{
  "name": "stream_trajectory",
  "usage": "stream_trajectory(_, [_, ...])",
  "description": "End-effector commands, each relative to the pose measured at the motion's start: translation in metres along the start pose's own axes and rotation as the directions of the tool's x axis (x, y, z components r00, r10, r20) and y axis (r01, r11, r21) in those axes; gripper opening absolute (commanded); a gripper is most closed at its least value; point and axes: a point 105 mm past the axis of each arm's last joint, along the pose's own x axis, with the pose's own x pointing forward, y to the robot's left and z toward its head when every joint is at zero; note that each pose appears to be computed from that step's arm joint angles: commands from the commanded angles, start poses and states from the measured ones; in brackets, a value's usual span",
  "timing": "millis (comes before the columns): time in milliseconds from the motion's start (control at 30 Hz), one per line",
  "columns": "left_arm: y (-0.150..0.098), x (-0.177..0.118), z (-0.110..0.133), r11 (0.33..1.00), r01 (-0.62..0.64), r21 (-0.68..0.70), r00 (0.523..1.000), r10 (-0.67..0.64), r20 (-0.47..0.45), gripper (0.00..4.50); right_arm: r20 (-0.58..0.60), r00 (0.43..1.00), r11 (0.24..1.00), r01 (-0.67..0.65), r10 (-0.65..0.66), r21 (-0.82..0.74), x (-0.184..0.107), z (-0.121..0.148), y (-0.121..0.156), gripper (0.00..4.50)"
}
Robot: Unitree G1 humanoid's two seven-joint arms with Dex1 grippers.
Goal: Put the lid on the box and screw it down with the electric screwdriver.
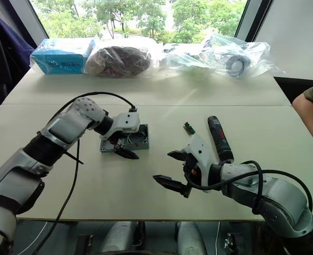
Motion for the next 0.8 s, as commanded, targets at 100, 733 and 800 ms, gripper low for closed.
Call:
stream_trajectory(100, [0.004, -0.006, 0.002, 1.000, 0.007, 0.025, 0.999, -0.006, -0.034, 3.94, 0.059, 0.998, 1.000, 0.024, -0.023, -0.018, -0.003, 0.013, 0.006, 4.50])
stream_trajectory(733, [0.012, 0.004, 0.008, 0.992, -0.002, 0.128, 1.000, 0.003, -0.009, 0.02, 0.091, 0.993, 0.997, 0.075, -0.075, -0.004, -0.002, 0.019, -0.004, 4.50])
stream_trajectory(800, [0.013, -0.002, 0.021, 0.974, 0.015, 0.225, 0.999, -0.021, 0.024, 0.02, 0.083, 0.994, 0.997, 0.074, -0.073, -0.001, -0.003, 0.017, -0.004, 4.50])
